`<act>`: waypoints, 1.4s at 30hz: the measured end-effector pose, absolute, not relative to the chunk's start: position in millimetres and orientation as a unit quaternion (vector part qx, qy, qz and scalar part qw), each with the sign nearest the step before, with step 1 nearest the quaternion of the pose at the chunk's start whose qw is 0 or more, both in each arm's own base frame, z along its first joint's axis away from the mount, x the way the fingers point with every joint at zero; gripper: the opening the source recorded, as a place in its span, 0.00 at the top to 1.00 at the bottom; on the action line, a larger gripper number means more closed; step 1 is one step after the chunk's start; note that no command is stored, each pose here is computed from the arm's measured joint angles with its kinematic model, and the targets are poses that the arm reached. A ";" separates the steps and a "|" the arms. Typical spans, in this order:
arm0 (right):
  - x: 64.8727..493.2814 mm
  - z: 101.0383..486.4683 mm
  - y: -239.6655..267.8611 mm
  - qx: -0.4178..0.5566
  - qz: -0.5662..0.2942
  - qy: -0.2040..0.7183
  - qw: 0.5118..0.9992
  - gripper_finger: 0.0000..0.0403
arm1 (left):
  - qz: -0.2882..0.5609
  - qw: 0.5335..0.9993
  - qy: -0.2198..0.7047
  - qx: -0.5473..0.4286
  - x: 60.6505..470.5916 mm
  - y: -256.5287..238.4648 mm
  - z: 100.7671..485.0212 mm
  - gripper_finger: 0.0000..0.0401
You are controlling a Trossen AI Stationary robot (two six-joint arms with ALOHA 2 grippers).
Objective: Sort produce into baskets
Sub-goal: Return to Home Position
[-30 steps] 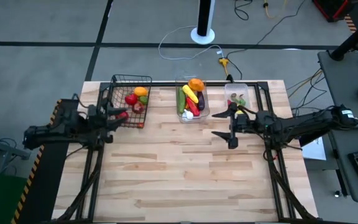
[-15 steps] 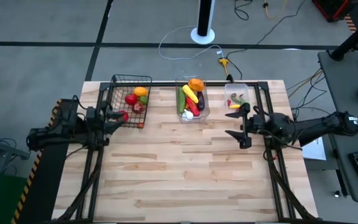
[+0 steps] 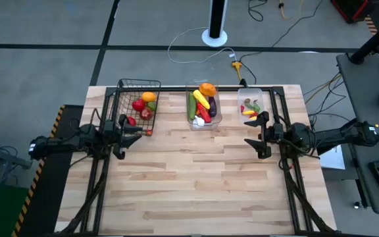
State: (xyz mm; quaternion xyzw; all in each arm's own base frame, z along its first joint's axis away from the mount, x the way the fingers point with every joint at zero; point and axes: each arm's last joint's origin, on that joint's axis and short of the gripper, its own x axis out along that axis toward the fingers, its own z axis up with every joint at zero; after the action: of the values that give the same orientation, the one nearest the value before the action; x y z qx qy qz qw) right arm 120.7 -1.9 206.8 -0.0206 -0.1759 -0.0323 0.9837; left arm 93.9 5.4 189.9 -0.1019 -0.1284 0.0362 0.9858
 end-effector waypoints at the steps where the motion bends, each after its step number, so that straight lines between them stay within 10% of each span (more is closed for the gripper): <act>1: 119.3 204.3 -1.9 -0.021 -0.032 -0.181 0.983 0.19 | 0.037 0.986 -0.121 -0.105 94.2 5.4 189.4 0.63; 42: 121.7 198.9 -3.0 -0.055 -0.052 -0.154 0.985 0.19 | 0.044 0.989 -0.105 -0.089 96.0 5.7 187.9 0.63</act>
State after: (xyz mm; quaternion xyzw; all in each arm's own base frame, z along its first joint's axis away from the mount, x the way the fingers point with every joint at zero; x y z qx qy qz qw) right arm 121.7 -3.0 198.9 -0.0553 -0.1545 -0.0521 0.9851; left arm 96.0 5.7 187.9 -0.0894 -0.1051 0.0438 0.9895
